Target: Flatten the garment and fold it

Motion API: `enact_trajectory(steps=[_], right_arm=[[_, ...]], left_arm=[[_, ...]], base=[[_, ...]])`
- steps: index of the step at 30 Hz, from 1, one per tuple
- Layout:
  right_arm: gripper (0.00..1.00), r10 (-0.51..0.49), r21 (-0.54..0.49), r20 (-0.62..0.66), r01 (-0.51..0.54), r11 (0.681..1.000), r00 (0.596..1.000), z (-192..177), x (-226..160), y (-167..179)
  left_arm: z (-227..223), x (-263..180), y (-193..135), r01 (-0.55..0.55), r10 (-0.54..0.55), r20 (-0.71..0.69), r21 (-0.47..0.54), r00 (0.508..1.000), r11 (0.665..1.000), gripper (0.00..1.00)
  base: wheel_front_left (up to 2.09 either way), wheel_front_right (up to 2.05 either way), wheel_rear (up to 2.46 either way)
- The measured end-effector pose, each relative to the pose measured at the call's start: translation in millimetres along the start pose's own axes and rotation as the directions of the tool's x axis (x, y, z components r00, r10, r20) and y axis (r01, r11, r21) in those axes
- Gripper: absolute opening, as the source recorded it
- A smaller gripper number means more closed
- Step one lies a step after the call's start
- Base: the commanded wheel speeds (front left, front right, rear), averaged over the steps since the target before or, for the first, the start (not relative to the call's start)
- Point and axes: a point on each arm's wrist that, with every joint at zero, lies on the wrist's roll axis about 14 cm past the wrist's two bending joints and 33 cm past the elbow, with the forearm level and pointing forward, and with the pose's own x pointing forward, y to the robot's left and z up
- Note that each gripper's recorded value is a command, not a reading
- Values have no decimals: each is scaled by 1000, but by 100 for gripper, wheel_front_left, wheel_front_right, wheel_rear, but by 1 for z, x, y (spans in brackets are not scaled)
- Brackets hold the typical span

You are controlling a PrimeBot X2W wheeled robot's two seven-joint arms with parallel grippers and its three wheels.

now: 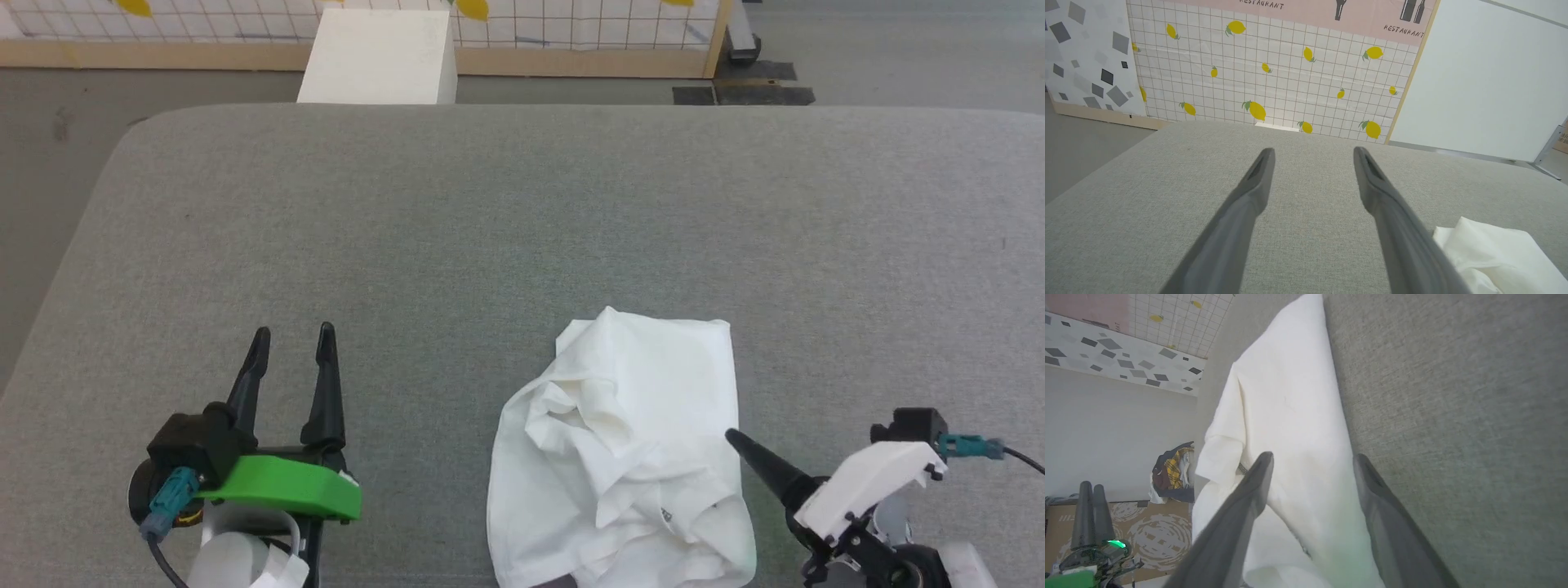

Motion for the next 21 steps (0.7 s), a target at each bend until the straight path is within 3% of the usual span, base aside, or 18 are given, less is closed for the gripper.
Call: enact_trajectory(steps=[6,11,12,14,15,21], right_arm=[[100,-67,-25,-215,63,998,974,-30,15,-13],[100,-50,-23,-332,45,999,942,-42,25,-4],[62,-40,-18,-350,36,999,936,-44,26,-1],[8,-28,-18,-382,23,1000,924,-50,29,4],[0,-33,-32,-386,23,999,922,-51,30,4],[0,-66,-165,-382,2,986,922,-43,35,15]], left_arm=[[-4,-3,7,-21,21,-13,4,1000,1000,100],[-8,-4,12,-34,34,-24,6,999,999,100],[-8,-4,12,-35,35,-25,6,999,999,100],[-9,-4,13,-36,36,-29,6,999,999,100],[-10,-4,12,-36,36,-30,6,999,999,100],[-12,0,8,-24,24,-33,-4,999,1000,100]], base=[[0,0,0],[0,0,0],[0,0,0],[0,0,0],[0,0,0],[0,0,0]])
